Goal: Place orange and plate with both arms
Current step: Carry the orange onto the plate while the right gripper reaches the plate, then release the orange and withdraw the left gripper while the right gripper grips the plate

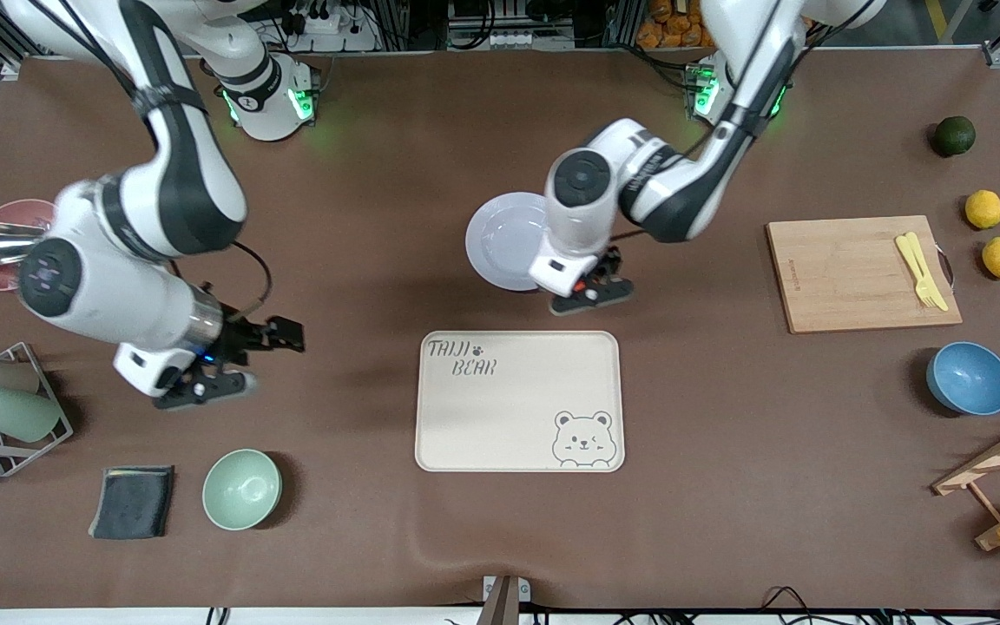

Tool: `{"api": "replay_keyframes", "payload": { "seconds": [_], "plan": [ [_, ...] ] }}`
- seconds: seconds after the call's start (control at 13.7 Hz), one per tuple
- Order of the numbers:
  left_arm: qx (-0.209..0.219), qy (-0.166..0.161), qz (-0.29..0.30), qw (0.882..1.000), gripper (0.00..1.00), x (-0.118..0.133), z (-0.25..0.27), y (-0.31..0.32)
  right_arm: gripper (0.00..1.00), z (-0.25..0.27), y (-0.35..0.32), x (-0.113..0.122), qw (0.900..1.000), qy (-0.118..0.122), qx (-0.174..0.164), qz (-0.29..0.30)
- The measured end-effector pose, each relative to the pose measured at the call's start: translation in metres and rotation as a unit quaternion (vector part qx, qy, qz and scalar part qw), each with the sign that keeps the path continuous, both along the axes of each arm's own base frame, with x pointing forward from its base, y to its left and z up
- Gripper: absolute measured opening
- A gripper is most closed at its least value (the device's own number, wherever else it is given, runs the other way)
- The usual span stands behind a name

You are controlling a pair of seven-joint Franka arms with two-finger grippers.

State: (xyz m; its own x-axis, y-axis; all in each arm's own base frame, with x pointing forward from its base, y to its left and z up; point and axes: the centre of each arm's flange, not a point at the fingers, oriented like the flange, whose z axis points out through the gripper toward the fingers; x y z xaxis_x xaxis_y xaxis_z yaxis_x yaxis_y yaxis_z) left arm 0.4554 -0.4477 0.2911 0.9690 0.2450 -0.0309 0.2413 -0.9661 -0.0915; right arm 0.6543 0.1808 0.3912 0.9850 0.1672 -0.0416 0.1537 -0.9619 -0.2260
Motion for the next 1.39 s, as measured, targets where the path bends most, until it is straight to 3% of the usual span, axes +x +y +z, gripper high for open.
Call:
{"api": "replay_keyframes", "payload": {
  "seconds": [0.36,0.51,0.73,0.8,1.02,1.17,1.39],
  "plan": [
    [0.013,0.041,0.059,0.997,0.71,-0.071,-0.048,-0.052,1.0,-0.04,0.018,-0.019,0.992,0.103,0.075,-0.021],
    [0.019,0.052,0.068,0.996,0.71,-0.091,-0.071,-0.064,1.0,-0.048,0.031,-0.029,0.988,0.123,0.088,-0.012],
    [0.018,0.062,0.067,0.996,0.71,-0.102,-0.11,-0.067,1.0,-0.062,0.057,-0.048,0.986,0.142,0.083,0.007],
    [0.017,0.063,0.069,0.995,0.71,-0.1,-0.11,-0.067,1.0,-0.067,0.061,-0.052,0.986,0.147,0.081,0.01],
    [0.011,0.059,0.073,0.996,0.98,-0.095,-0.107,-0.067,1.0,-0.079,0.063,-0.058,0.985,0.151,0.081,0.005],
    [0.011,0.051,0.092,0.994,1.0,-0.077,-0.08,-0.061,1.0,-0.092,0.066,-0.068,0.981,0.17,0.09,-0.002],
    [0.002,0.018,0.141,0.99,1.0,-0.021,0.03,-0.017,1.0,-0.12,0.091,-0.107,0.971,0.213,0.111,-0.006]
  ]
}}
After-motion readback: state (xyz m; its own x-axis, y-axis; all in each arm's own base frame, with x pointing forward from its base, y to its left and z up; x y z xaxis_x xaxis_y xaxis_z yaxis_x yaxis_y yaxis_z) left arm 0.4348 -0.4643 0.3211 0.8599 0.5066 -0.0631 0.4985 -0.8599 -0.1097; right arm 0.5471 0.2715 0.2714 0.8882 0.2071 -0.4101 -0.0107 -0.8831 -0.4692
